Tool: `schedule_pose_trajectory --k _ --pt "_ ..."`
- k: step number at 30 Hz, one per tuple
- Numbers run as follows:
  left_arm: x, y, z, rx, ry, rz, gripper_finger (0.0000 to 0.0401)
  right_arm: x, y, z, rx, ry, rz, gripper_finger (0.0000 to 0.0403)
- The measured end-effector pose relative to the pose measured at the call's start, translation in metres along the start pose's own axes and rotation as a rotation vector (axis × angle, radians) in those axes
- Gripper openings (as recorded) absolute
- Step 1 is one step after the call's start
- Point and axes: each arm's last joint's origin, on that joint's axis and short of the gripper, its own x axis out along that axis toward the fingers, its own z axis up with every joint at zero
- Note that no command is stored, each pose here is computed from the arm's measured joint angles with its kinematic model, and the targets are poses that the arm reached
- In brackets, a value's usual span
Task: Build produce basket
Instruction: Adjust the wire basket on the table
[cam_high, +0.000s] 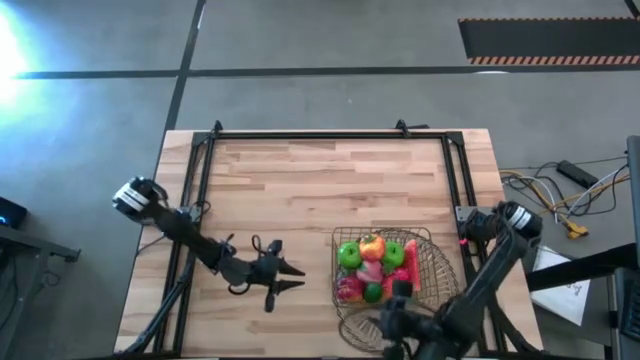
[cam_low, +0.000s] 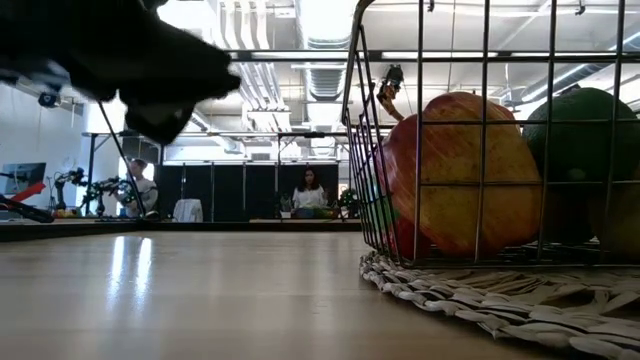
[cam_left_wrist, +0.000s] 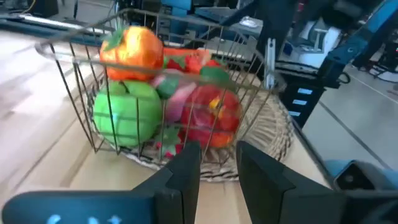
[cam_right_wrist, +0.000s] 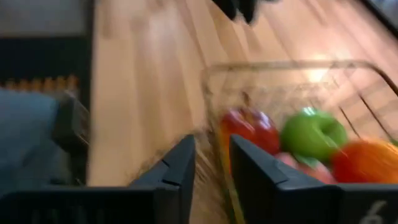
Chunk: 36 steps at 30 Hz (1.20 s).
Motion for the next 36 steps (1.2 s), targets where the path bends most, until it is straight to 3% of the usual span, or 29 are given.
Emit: schedule_pose_trajectory --k 6,11,18,26,36 --pt "0.016 -0.002 -0.021 0.017 0.031 0.008 0.0088 0.003 -0.022 0.006 -0.031 0.250 0.037 0.0158" --pt "0.027 -0.006 -0.029 0.026 0.046 0.013 0.0088 0.006 -0.025 -0.001 -0.041 0.390 0.096 0.0167" --pt "0.038 -0.014 -0.025 0.014 0.026 0.005 0.0088 0.006 -0.036 -0.009 -0.021 0.419 -0.049 0.0117" --pt "0.050 -0.024 -0.011 0.060 0.004 -0.010 0.0088 0.005 -0.034 -0.011 -0.051 0.414 -0.037 0.0020" --pt "0.055 -0.027 -0.010 0.089 0.055 0.008 0.0088 -0.020 -0.028 -0.016 0.003 0.433 -0.062 0.0013"
